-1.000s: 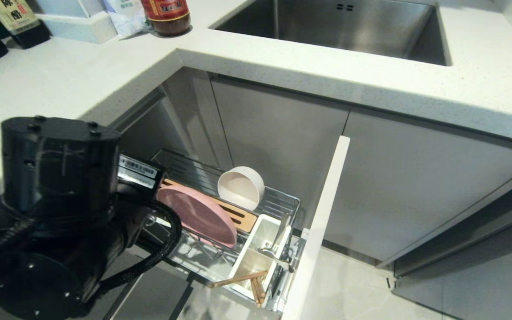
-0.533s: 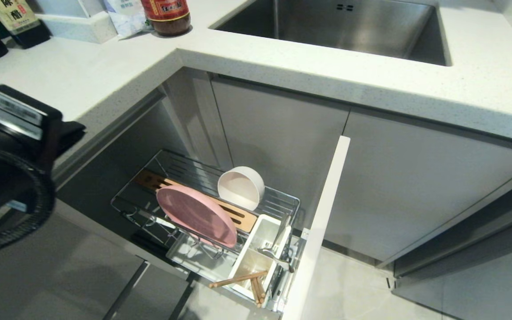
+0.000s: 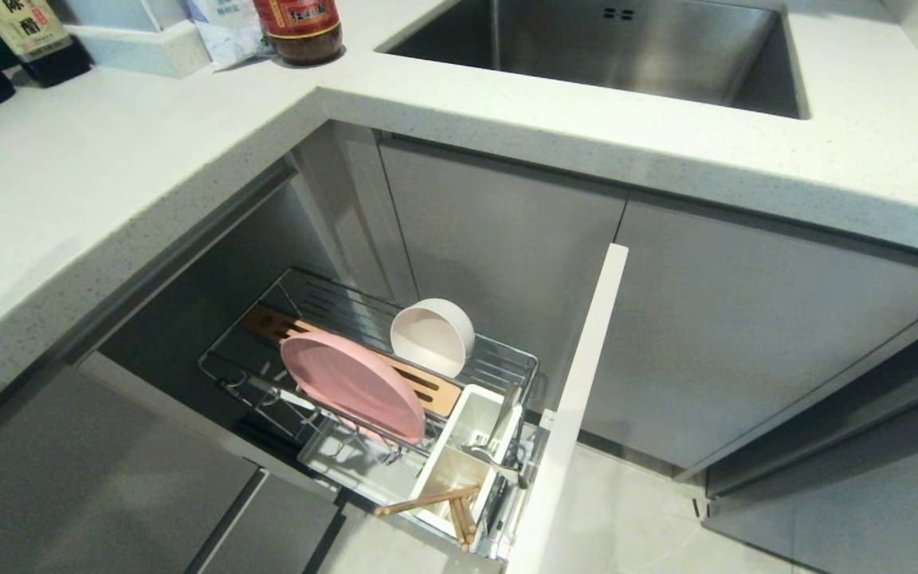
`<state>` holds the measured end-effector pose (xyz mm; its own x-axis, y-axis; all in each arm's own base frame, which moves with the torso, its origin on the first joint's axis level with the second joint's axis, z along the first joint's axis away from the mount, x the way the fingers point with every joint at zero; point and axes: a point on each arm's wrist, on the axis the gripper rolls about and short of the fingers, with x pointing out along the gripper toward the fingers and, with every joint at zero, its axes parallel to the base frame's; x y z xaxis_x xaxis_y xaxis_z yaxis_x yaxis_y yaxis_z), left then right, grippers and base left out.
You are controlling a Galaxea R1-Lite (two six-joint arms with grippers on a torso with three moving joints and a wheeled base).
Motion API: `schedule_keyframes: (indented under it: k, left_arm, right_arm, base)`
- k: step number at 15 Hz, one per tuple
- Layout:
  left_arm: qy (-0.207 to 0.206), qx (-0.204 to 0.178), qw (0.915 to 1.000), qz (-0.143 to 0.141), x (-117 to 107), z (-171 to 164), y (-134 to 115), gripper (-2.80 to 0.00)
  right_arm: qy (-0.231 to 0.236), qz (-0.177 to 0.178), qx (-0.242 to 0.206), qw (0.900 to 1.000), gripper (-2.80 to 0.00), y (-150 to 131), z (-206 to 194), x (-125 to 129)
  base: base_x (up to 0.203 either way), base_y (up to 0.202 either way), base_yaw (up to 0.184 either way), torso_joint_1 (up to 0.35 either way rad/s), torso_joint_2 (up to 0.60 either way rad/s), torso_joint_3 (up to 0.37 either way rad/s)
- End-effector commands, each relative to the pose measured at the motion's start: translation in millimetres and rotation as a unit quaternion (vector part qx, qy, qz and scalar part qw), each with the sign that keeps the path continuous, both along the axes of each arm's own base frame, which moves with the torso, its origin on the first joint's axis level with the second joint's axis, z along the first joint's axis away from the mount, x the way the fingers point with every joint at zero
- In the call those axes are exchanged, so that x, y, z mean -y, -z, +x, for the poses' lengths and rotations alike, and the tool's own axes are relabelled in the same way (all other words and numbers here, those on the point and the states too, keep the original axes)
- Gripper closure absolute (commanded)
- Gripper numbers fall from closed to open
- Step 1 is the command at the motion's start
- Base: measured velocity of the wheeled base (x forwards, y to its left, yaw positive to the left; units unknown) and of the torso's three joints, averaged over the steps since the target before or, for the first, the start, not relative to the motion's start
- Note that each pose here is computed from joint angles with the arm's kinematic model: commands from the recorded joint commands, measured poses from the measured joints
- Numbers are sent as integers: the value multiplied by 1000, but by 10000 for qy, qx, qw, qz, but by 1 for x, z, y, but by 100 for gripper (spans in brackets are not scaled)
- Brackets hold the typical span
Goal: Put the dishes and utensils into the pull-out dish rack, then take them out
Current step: Take the plate out of the cupboard
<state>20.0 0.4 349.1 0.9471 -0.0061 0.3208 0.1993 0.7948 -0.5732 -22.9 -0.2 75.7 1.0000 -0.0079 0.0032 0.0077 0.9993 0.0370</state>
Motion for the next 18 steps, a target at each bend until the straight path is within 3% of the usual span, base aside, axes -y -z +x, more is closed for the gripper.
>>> schedule_keyframes:
  k: [1,4,7,9,11,13,15,18]
  left_arm:
    - [-255,454,9984,231,-12,-45,4,0]
    - [-610,515,9895,1208,-11,-100,25,0]
    - [-1008,644,9668,2259,-2,-136,56,0]
    - [-1109,667,9467,2949,1,-149,83,0]
    - [-1164,536,9305,3433,2,-155,115,0]
    - [-1081,223,9258,3616,2,-147,139,0]
    - [-954,-66,9350,3416,2,-135,150,0]
    - [-1027,-315,9350,3380,1,-102,175,0]
  right_arm:
    - [-1,6,-1,10000,0,0,0,0]
    - [-1,1,-1,10000,0,0,0,0]
    - [-1,4,-1,10000,0,0,0,0]
    - [-1,5,-1,10000,0,0,0,0]
    - [-1,0,-1,10000,0,0,0,0]
    - [-1,5,-1,10000,0,0,0,0]
    - [-1,-1,-1,10000,0,0,0,0]
    - [-1,7,-1,10000,0,0,0,0]
  base:
    - [0,0,0,0,0,0]
    - [0,0,0,0,0,0]
    - [0,0,0,0,0,0]
    - [0,0,0,0,0,0]
    - [0,0,0,0,0,0]
    - [0,0,0,0,0,0]
    - [0,0,0,0,0,0]
    - [0,0,0,0,0,0]
